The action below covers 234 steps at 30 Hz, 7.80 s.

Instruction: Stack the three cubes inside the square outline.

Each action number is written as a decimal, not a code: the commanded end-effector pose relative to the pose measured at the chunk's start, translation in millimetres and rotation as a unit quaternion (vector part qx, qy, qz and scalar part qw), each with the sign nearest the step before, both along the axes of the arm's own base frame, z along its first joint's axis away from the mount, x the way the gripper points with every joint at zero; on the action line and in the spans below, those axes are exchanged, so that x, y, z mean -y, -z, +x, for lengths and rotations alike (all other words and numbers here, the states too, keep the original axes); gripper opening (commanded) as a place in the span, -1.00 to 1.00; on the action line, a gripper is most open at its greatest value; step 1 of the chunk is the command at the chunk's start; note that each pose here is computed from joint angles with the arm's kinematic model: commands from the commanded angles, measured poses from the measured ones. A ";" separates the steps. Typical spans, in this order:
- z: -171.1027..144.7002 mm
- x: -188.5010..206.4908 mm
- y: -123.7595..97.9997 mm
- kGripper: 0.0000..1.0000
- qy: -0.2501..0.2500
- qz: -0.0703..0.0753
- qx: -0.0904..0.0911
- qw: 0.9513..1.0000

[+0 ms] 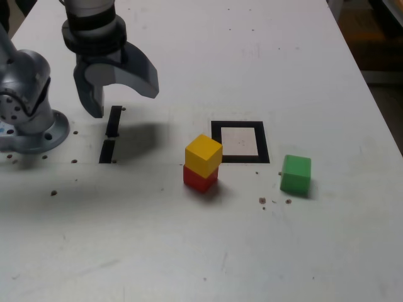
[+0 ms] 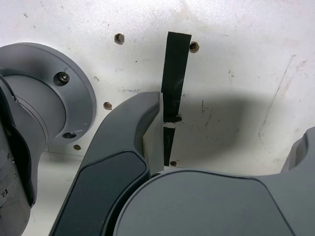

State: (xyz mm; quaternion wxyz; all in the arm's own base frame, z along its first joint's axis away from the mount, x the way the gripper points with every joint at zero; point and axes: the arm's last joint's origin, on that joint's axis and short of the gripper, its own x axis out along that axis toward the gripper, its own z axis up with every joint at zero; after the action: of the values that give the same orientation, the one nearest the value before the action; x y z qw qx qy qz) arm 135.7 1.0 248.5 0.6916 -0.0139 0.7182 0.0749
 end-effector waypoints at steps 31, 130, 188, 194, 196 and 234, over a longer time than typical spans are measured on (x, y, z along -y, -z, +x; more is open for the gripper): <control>108.4 101.9 -73.4 0.88 0.196 -0.005 0.006 0.981; 154.0 -63.8 -10.0 0.96 0.028 0.065 -0.034 0.997; 153.7 156.0 34.8 -0.04 0.266 0.056 -0.071 0.960; 151.5 152.8 31.7 -0.31 0.252 0.063 -0.067 0.963; 151.9 148.4 26.9 -0.35 0.244 0.069 -0.065 0.965; 217.1 70.9 32.1 0.60 0.095 0.059 -0.052 0.992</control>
State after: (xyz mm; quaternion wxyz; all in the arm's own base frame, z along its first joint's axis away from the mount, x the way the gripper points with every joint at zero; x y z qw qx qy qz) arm 353.4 -70.5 215.5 0.6562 0.0989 0.7464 0.0506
